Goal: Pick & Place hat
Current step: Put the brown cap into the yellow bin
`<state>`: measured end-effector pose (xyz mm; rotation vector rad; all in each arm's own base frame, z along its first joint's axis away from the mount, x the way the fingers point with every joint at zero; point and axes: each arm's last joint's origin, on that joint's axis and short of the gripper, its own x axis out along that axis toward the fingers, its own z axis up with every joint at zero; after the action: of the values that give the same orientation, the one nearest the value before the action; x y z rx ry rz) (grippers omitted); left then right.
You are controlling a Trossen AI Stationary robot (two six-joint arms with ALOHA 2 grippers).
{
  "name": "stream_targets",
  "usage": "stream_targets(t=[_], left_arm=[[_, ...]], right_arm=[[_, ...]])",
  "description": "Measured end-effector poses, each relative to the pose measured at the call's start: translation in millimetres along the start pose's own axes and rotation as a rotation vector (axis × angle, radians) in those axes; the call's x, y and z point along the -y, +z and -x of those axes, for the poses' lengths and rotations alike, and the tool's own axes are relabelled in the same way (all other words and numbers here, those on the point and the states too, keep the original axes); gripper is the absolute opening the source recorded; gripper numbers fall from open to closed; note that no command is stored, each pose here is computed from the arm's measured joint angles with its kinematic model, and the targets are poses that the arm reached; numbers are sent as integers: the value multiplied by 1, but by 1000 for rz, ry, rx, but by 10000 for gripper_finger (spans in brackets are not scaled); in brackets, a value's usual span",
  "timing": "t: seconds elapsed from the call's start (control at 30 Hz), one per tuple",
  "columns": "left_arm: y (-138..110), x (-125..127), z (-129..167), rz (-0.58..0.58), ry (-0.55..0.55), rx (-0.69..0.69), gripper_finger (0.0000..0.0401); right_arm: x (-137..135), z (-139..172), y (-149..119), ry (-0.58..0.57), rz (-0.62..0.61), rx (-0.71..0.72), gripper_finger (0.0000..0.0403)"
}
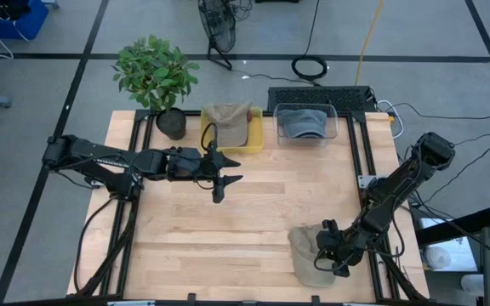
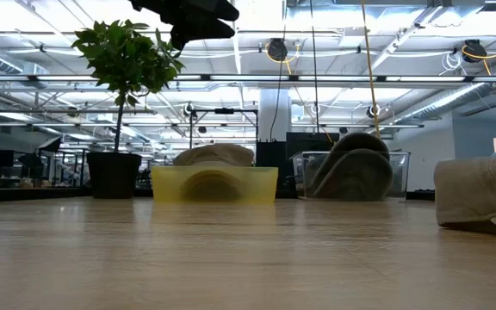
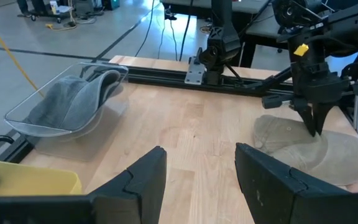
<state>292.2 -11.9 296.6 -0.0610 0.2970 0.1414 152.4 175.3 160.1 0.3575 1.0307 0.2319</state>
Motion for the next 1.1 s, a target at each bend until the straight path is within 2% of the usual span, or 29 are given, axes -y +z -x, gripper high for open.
stream_targets(t=[0.23,0.5,0.67,0.83,1.0,1.1], left_arm=[[0,-1,0,-7,4,-5,191],[9,-2,22,20,-4,8,191],[17,1,41,36,-33,48,191],[22,9,54,14,-73,80,191],[23,14,58,-26,-53,93,191],[23,13,57,-35,-31,93,191]], right_arm=[[2,0,2,-15,64,16,10],[12,-2,27,-59,190,159,3],[27,-1,59,-82,313,305,2],[53,7,97,-191,417,440,2],[79,25,137,-319,440,526,2],[91,38,156,-318,458,555,2]])
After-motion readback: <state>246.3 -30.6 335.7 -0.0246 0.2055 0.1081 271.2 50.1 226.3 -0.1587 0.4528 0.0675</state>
